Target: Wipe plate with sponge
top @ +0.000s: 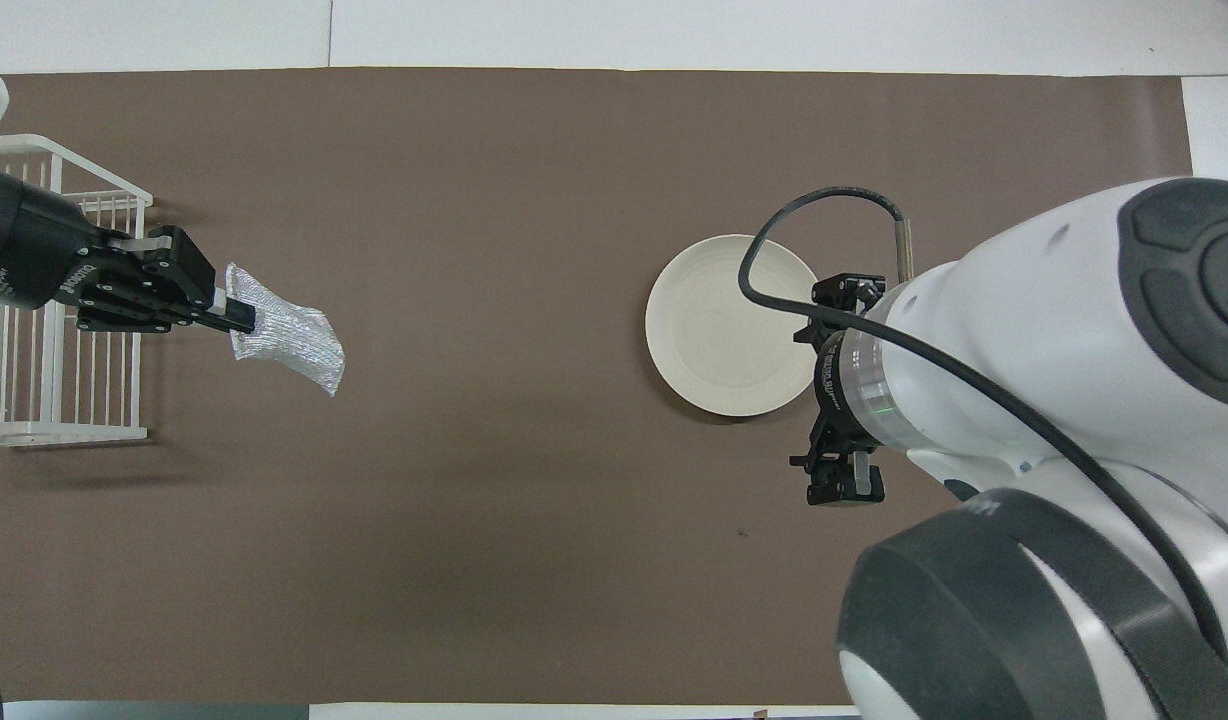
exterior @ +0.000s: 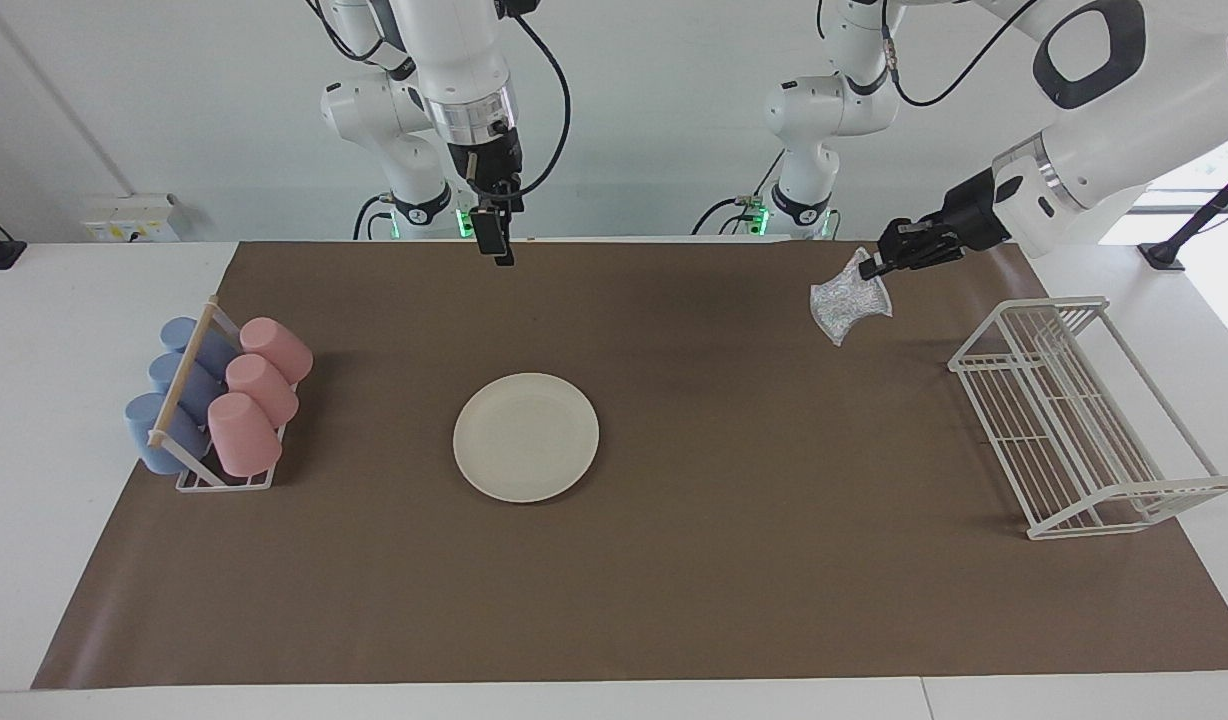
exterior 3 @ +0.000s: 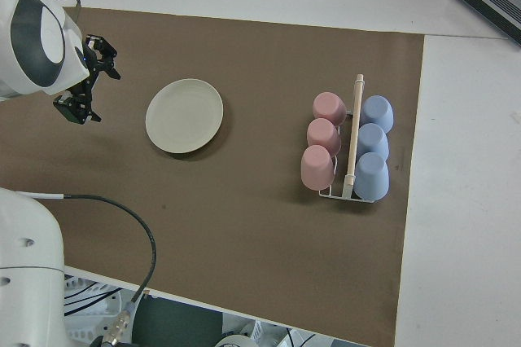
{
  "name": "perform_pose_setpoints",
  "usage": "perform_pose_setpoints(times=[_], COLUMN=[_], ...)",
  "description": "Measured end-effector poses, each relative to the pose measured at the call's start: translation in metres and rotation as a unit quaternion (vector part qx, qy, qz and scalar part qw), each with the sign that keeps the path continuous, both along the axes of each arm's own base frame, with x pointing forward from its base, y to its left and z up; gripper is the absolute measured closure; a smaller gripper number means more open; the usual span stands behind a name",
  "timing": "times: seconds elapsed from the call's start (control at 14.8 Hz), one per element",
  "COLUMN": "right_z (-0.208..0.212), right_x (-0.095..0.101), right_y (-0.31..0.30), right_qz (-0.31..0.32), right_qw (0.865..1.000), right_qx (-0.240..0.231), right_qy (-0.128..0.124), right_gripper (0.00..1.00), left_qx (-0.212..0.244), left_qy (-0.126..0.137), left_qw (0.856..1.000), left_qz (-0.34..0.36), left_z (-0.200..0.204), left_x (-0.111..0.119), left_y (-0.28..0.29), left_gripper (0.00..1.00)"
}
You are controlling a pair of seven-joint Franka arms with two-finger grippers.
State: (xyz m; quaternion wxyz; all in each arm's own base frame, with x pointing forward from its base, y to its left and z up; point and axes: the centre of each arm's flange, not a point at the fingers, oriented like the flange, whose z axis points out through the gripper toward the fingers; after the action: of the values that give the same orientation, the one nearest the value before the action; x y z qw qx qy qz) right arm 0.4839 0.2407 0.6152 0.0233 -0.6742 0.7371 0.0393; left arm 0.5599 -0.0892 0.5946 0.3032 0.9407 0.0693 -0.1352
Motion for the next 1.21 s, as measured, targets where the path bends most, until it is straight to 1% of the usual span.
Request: perform_pose_setpoints(times=[0.13,0.34,0.47,0.61,0.67,0.81,0.94,1.08,1.21], right_z=[0.0,0.0,0.0,0.002,0.003,0.003,0.002,-0.003,-0.011], right_x=[-0.004,-0.004,-0.004,-0.002,-0.003,-0.008,-0.017,-0.029,-0.044], right_y=[0.004,0.004,0.005,0.007,0.011,0.025,0.046,0.073,0.102], right_qz=[0.005,0.005,0.002,-0.012,-0.014,-0.015,-0.021,-0.03,-0.028], right_qw=[1.0,1.0,1.0,1.0,1.0,0.999,0.999,0.998,0.997], right_qx=[-0.001,0.008,0.011,0.02,0.025,0.029,0.034,0.045,0.059], right_qy=[0.0,0.004,0.005,-0.003,-0.008,-0.014,-0.019,-0.03,-0.042], right_gripper=[0.0,0.0,0.0,0.0,0.0,0.0,0.0,0.0,0.0], left_qx=[-0.074,-0.174,-0.223,-0.268,-0.291,-0.33,-0.363,-0.382,-0.39], left_qy=[0.005,0.002,0.002,0.002,-0.003,-0.017,-0.041,-0.061,-0.066], left_qw=[0.997,0.984,0.974,0.963,0.957,0.944,0.931,0.921,0.917], left_qz=[0.028,0.038,0.033,0.024,0.018,0.009,-0.004,-0.033,-0.055], left_z=[-0.017,-0.043,-0.062,-0.075,-0.081,-0.095,-0.105,-0.109,-0.112], left_x=[-0.014,-0.047,-0.063,-0.071,-0.074,-0.079,-0.084,-0.089,-0.096], left_y=[-0.009,-0.016,-0.021,-0.028,-0.031,-0.036,-0.045,-0.065,-0.083], left_gripper=[0.97,0.97,0.97,0.97,0.97,0.97,0.97,0.97,0.97])
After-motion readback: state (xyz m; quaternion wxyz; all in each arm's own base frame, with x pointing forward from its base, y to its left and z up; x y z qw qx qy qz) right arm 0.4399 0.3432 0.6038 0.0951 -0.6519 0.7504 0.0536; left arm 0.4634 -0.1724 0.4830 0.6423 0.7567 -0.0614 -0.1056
